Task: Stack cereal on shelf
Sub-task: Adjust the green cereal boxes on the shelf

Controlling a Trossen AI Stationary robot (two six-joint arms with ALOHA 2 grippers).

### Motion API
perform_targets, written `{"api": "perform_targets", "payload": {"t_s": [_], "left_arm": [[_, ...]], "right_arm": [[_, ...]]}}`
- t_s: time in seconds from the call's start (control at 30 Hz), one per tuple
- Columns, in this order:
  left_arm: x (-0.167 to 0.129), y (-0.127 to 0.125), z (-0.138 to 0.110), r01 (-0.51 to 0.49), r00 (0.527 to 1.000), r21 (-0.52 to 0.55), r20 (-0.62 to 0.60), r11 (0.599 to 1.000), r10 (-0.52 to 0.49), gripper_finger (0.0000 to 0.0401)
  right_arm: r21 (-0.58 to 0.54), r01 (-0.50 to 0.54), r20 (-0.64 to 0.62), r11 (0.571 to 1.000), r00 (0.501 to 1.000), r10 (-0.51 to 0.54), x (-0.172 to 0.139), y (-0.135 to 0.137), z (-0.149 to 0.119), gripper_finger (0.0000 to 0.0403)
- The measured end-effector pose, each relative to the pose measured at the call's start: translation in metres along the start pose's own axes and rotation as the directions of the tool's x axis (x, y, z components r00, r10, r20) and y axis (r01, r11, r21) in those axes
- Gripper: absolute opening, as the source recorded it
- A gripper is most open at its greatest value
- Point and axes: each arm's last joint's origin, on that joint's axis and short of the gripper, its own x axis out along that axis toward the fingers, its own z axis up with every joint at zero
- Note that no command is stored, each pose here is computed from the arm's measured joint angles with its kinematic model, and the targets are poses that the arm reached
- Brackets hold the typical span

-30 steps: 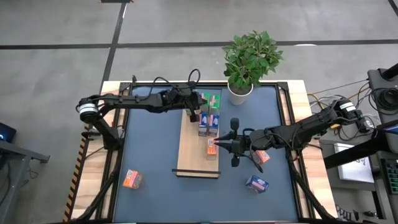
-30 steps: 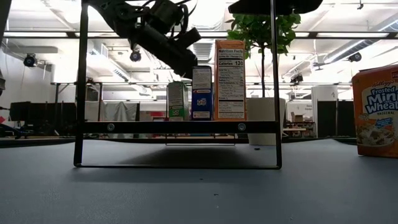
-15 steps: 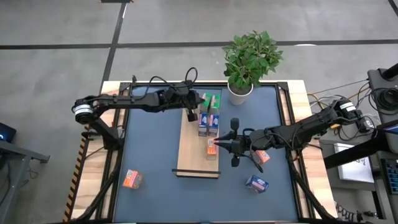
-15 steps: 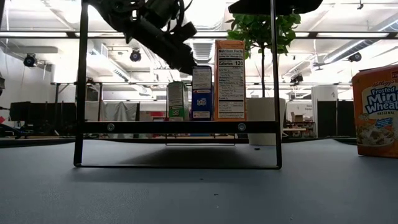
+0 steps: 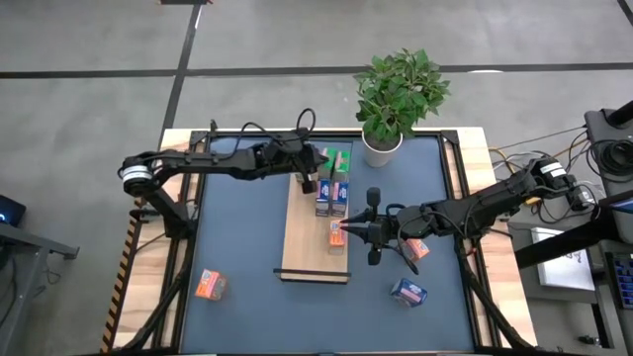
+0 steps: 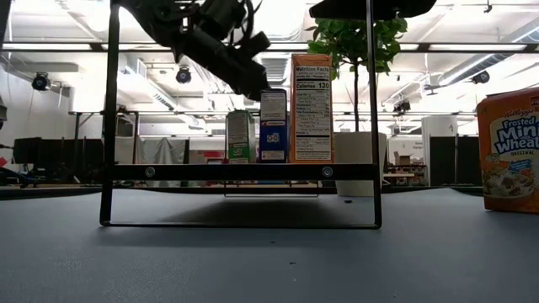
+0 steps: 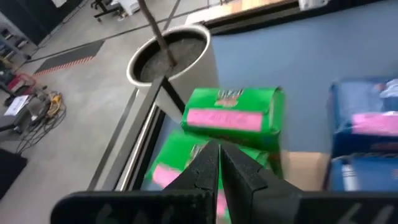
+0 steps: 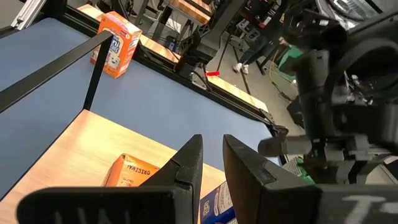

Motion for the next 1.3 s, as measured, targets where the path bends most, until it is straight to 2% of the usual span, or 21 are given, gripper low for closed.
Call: {"api": "perform_targets", "payload": {"t_s": [0.33,0.7,0.93,1.1,1.3], "left_arm": [[0.010,-0.001,-0.009,-0.090,0.994,-0.013,-0.064,0.996,0.089,0.0000],[0.010,-0.005,-0.009,-0.094,0.993,-0.149,-0.078,0.984,0.083,0.0000],[0.010,-0.009,-0.007,-0.089,0.994,-0.196,-0.077,0.977,0.076,0.0000],[0.009,-0.010,-0.008,-0.157,0.985,-0.209,-0.103,0.965,0.138,0.0000],[0.009,-0.013,-0.007,-0.163,0.984,-0.231,-0.109,0.959,0.141,0.0000]], "right_arm": [[-0.001,0.000,-0.001,1.000,1.000,0.000,0.000,0.000,0.000,0.0054],[-0.001,0.000,-0.001,1.000,1.000,0.000,0.000,0.000,0.000,0.0054],[-0.001,-0.001,-0.001,1.000,1.000,0.001,0.000,0.000,0.000,0.0054],[-0.001,-0.001,-0.001,1.000,1.000,0.001,0.000,0.000,0.000,0.0054],[0.000,0.000,-0.002,1.000,1.000,0.000,0.000,0.000,0.000,0.0054]]}}
